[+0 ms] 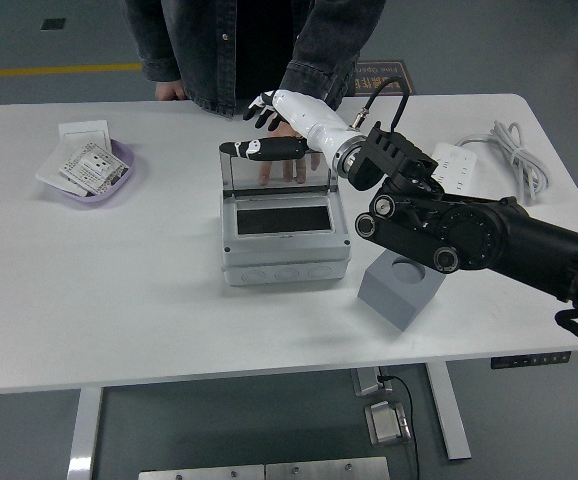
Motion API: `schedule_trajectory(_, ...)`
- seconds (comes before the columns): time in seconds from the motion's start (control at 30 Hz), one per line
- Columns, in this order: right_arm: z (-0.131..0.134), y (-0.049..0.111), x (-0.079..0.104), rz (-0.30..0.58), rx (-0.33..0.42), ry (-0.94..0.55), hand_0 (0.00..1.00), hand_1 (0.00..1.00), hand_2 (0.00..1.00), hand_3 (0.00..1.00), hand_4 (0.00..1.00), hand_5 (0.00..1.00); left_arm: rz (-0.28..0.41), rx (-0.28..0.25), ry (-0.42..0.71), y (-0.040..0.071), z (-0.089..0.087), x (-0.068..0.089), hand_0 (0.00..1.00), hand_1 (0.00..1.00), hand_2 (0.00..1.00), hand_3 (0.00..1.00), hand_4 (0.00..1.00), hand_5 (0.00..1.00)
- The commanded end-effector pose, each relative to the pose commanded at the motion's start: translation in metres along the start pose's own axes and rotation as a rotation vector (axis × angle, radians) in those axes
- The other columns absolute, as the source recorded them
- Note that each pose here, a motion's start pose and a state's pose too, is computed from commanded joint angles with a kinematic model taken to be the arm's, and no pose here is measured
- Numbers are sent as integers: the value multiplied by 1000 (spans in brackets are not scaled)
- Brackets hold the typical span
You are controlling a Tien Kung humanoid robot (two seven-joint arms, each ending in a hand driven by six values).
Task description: Pick up the cylinder from the cube,place it in the box,flap close box
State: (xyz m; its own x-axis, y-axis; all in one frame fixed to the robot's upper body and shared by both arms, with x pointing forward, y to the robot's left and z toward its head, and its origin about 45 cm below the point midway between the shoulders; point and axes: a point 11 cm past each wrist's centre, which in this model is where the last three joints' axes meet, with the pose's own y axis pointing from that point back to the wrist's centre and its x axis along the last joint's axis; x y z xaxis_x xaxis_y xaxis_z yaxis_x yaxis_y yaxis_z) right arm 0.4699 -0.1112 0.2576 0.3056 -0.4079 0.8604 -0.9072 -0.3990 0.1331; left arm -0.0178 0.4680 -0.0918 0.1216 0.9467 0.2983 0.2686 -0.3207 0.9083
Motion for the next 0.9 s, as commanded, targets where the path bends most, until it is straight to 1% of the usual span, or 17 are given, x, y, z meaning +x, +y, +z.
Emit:
schedule_trajectory(0.13,20,-2,1,11,-53,0,708,610,638,707,998,765,-1,-2,-2,0,1,0,670,709,602,615,594,132)
schedule_trajectory(0.3,29,3,-7,-2,-63,1,705,608,638,707,998,774,-5,-5,-6,0,1,-2,670,708,602,615,594,132)
schedule_trajectory(0.4,32,9,-13,-15,-56,5,705,608,638,707,998,774,-7,-8,-5,0,1,-3,670,708,602,615,594,132)
schedule_trajectory(0.57,33,23,-19,-32,-26,26,702,602,638,706,996,773,-6,-7,-4,0,0,-3,670,709,601,614,593,132)
schedule_trajectory(0.73,26,34,-21,-41,15,45,695,599,633,703,995,772,0,4,-42,-1,-1,-4,670,710,601,613,593,132)
schedule_trajectory(0.87,23,42,-25,-51,35,54,695,599,633,703,995,772,0,9,-50,-1,-2,-5,670,710,601,613,593,132)
schedule_trajectory(0.9,23,44,-26,-55,39,56,682,593,633,704,994,776,0,9,-50,-1,-2,-6,670,709,602,614,594,132)
